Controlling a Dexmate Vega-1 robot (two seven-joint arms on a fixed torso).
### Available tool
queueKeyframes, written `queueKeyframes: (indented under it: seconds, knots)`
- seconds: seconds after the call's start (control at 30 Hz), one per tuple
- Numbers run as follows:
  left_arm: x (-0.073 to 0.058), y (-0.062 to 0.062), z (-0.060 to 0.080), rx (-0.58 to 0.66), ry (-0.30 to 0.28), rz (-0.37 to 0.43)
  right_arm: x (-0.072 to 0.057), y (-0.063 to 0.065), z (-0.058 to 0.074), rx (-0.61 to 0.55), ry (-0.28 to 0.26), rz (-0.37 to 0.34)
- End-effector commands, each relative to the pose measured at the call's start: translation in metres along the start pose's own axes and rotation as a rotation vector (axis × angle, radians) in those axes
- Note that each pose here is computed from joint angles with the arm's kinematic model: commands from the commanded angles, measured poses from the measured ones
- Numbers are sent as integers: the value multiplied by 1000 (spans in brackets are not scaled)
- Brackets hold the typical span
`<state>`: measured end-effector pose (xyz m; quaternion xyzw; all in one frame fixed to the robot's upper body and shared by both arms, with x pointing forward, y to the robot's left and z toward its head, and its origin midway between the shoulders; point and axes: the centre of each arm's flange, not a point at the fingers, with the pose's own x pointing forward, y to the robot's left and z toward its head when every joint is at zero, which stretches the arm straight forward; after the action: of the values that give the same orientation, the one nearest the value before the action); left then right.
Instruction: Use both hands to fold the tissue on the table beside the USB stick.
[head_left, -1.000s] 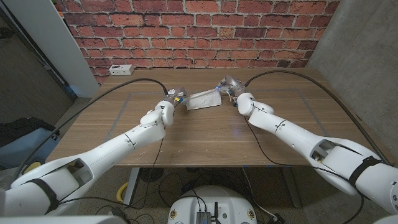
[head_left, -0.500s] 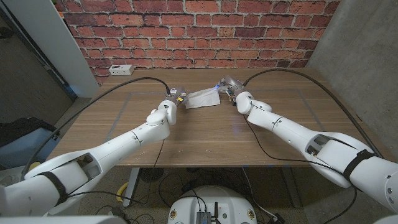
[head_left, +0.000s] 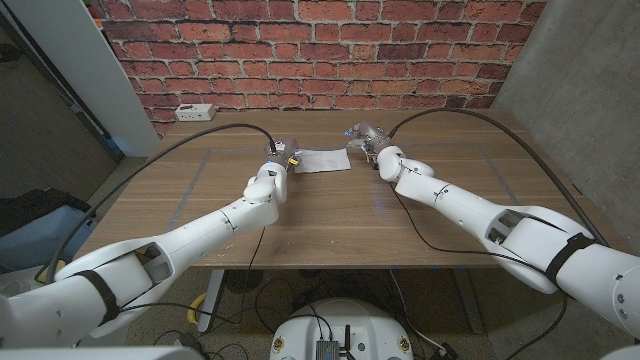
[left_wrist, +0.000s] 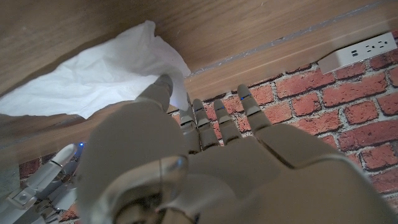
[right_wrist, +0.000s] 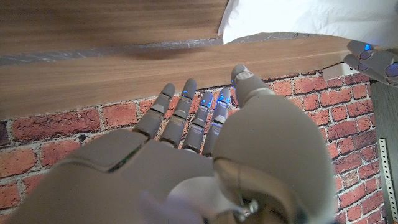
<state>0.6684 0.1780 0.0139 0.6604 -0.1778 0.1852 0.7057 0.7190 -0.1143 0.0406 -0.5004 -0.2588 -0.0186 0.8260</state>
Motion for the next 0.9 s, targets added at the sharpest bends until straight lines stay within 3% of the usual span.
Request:
queueKeyframes:
  seconds: [0.03, 0.2, 0.3, 0.47, 0.63, 0.9]
  knots:
    - [-11, 5, -3, 17, 57, 128, 0, 1, 2, 23, -24, 3]
    - [-21, 8, -8, -61, 77, 215, -3, 1, 2, 40, -32, 7]
    - [-23, 11, -10, -90, 61, 213, -5, 1, 1, 75, -37, 17]
    - [-26, 13, -11, -119, 17, 178, -10, 0, -1, 104, -43, 34]
    - [-24, 12, -13, -158, -52, 81, -17, 1, -2, 110, -52, 58]
    - [-24, 10, -12, -132, -96, -1, -27, 3, 2, 88, -65, 108]
